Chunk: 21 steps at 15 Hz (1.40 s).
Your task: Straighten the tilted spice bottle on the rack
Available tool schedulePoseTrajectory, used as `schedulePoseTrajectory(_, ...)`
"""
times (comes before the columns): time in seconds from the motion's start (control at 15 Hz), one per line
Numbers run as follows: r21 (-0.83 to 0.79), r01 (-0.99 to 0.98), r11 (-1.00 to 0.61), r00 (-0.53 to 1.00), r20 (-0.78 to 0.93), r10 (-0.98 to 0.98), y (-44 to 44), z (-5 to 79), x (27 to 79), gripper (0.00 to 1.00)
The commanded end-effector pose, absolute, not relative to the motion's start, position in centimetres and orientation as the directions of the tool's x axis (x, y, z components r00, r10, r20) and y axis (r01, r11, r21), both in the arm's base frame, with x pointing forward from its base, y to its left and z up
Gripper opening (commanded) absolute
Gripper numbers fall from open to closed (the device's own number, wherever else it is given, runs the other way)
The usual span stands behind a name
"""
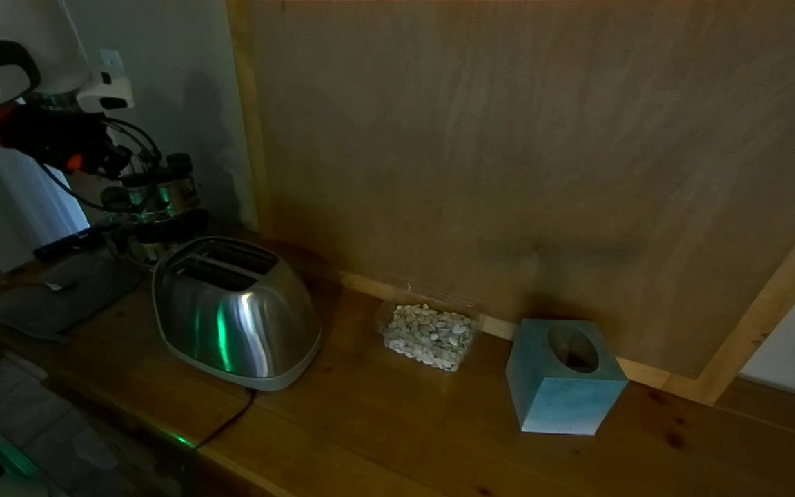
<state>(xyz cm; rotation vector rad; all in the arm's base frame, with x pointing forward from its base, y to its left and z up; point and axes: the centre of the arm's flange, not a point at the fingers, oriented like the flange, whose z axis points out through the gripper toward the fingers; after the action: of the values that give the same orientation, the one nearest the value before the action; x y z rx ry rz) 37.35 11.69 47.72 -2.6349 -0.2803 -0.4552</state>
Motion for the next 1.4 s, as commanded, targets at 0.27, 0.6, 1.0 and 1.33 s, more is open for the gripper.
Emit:
schedulePoseTrajectory(0.27,-0.285,0.267,-0.921,0.916,0.373,0.150,11.7,48.3,37.9,0.88)
schedulePoseTrajectory(0.6,-0.239,0.285,-0.928,0.901,0.397,0.175,11.8,48.2,38.1,1.00)
schedulePoseTrajectory(1.0,-0.254,0.301,-0.919,0.909,0.369,0.196,11.9,48.2,37.9,1.00)
schedulePoseTrajectory(1.33,-0.168,0.315,-0.934,0.912,0.327,0.249,10.8,47.6,37.9,1.00)
